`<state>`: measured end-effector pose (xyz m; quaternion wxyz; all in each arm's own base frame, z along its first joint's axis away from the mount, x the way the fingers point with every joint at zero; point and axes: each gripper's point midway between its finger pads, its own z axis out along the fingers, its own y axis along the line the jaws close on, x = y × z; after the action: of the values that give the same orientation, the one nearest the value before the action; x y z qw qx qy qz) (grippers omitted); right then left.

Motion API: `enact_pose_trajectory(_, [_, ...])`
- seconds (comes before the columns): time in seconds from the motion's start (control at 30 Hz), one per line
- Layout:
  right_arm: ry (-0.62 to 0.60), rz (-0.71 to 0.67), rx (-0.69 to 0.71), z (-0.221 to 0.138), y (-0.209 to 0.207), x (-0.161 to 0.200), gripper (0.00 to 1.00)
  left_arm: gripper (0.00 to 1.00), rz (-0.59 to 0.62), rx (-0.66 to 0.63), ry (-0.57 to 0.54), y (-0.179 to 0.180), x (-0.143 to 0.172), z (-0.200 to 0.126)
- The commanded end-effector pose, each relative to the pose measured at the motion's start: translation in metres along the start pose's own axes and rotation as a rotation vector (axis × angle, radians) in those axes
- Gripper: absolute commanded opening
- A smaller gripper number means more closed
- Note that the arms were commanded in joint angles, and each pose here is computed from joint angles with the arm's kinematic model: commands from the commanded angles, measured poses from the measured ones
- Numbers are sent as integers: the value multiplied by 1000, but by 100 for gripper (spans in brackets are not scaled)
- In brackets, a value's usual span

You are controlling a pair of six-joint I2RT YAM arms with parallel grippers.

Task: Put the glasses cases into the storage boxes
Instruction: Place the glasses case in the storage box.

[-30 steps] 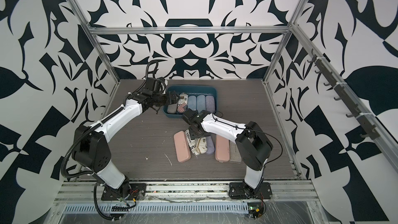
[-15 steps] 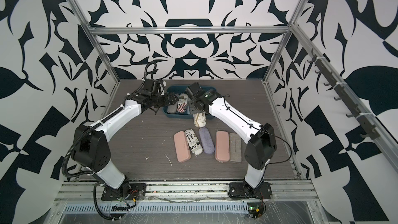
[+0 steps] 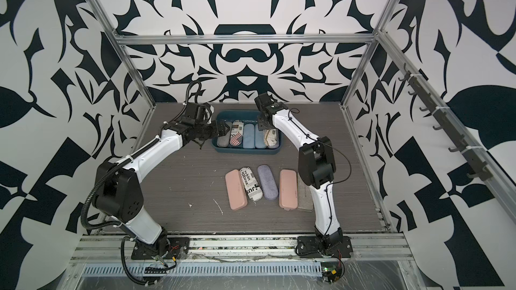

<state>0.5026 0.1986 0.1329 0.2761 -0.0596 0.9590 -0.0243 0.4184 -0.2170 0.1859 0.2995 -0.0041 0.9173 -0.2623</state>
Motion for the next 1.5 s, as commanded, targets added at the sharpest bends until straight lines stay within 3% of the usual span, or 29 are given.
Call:
enact_pose_trajectory(0.0, [-96,-9,1,-19,-3,-31,55,84,-17,10,14,2,5,0])
enact_pose_trajectory(0.57, [-16,-16,74,13,-15,1,62,84,-28,3,29,7,6,5])
enact_pose_trajectory(0.87, [-1,-15,89,14,-18,4,77,84,-31,-1,26,10,5,4])
enact_pose_trajectory(1.1, [-12,-6,84,11,-18,1,80,84,-35,-6,32,13,7,5])
enact_pose_trajectory(1.27, [-63,12,43,-7,-15,-10,81,84,-36,-4,28,12,7,3])
enact_pose_trajectory(1.47, [-179,44,-59,-58,-9,-29,81,84,-37,7,22,9,6,-1])
